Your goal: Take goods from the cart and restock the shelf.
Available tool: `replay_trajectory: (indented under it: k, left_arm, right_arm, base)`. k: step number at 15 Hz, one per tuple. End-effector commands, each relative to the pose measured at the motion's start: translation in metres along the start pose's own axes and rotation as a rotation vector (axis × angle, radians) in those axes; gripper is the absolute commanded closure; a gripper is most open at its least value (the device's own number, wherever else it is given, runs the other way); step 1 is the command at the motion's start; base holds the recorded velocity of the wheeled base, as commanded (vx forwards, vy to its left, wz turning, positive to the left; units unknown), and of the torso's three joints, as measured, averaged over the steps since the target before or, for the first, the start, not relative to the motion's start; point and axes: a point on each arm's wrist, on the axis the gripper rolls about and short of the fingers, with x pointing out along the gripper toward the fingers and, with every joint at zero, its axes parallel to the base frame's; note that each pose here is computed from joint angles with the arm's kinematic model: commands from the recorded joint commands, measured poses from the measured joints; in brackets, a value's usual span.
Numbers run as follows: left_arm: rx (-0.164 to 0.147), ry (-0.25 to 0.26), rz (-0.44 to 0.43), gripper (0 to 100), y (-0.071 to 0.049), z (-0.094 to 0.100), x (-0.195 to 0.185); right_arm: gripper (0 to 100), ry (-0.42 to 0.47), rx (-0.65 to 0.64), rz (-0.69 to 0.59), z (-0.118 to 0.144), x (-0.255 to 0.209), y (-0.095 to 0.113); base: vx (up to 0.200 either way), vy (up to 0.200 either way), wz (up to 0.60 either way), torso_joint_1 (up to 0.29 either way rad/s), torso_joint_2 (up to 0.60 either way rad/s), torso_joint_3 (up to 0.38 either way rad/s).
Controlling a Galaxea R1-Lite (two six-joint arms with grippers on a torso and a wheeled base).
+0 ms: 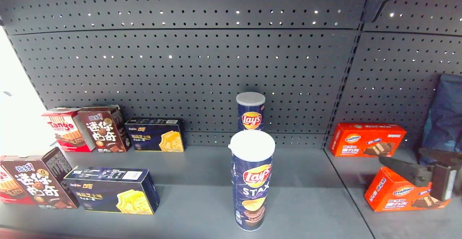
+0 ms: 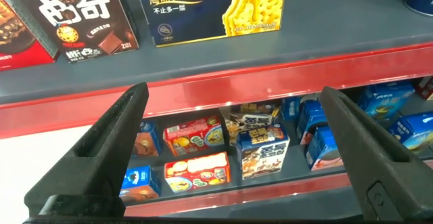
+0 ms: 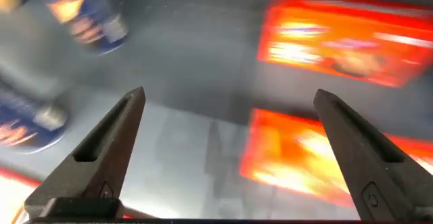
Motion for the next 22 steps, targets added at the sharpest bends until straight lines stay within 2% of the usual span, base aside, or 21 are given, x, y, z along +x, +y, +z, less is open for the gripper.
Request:
replay_trajectory:
  k: [1, 2, 3, 5, 8, 10, 11, 12, 17, 19, 22]
  left_arm:
    - [0.000, 0.003, 0.000, 0, 0.000, 0.000, 0.000]
    - [0.000, 0.003, 0.001, 0, 0.000, 0.000, 0.000]
    - [0.000, 0.003, 0.001, 0, 0.000, 0.000, 0.000]
    - [0.000, 0.003, 0.000, 0, 0.000, 0.000, 0.000]
    - [0.000, 0.003, 0.000, 0, 0.000, 0.000, 0.000]
    - [0.000, 0.003, -0.002, 0, 0.000, 0.000, 0.000]
    - [0.001, 0.002, -0.006, 0, 0.000, 0.000, 0.000]
    - [0.001, 0.002, -0.009, 0, 0.000, 0.000, 0.000]
    - [0.000, 0.001, -0.020, 0, 0.000, 0.000, 0.000]
    - [-0.020, 0.002, -0.012, 0, 0.000, 0.000, 0.000]
    - [-0.005, 0.004, 0.001, 0, 0.000, 0.000, 0.000]
  right_arm:
    - [0, -0.141, 0.045, -0.189, -0.056, -0.064, -0.022]
    - [0, -0.161, 0.059, -0.275, -0.089, -0.078, -0.025]
    - [0, -0.190, 0.074, -0.352, -0.112, -0.087, -0.027]
    - [0, -0.237, 0.100, -0.454, -0.143, -0.100, -0.026]
    - [0, -0.298, 0.053, -0.413, -0.174, -0.114, -0.021]
    - [0, -0.317, 0.010, -0.287, -0.173, -0.113, -0.018]
    - [0, -0.318, -0.011, -0.161, -0.173, -0.111, -0.015]
    - [0, -0.295, -0.010, -0.148, -0.179, -0.107, -0.016]
    - [0, -0.297, -0.002, -0.161, -0.179, -0.107, -0.016]
    - [0, -0.297, 0.000, -0.161, -0.179, -0.107, -0.016]
    - [0, -0.297, -0.002, -0.161, -0.179, -0.107, -0.016]
  base:
    - [0.000, 0.000, 0.00, 0.000, 0.00, 0.000]
    - [0.000, 0.000, 0.00, 0.000, 0.00, 0.000]
    - [0.000, 0.000, 0.00, 0.000, 0.00, 0.000]
    - [0.000, 0.000, 0.00, 0.000, 0.00, 0.000]
    - [0.000, 0.000, 0.00, 0.000, 0.00, 0.000]
    - [0.000, 0.000, 0.00, 0.000, 0.00, 0.000]
    - [0.000, 0.000, 0.00, 0.000, 0.00, 0.000]
    - [0.000, 0.000, 0.00, 0.000, 0.00, 0.000]
    - [0.000, 0.000, 0.00, 0.000, 0.00, 0.000]
    - [0.000, 0.000, 0.00, 0.000, 0.00, 0.000]
    - [0.000, 0.000, 0.00, 0.000, 0.00, 0.000]
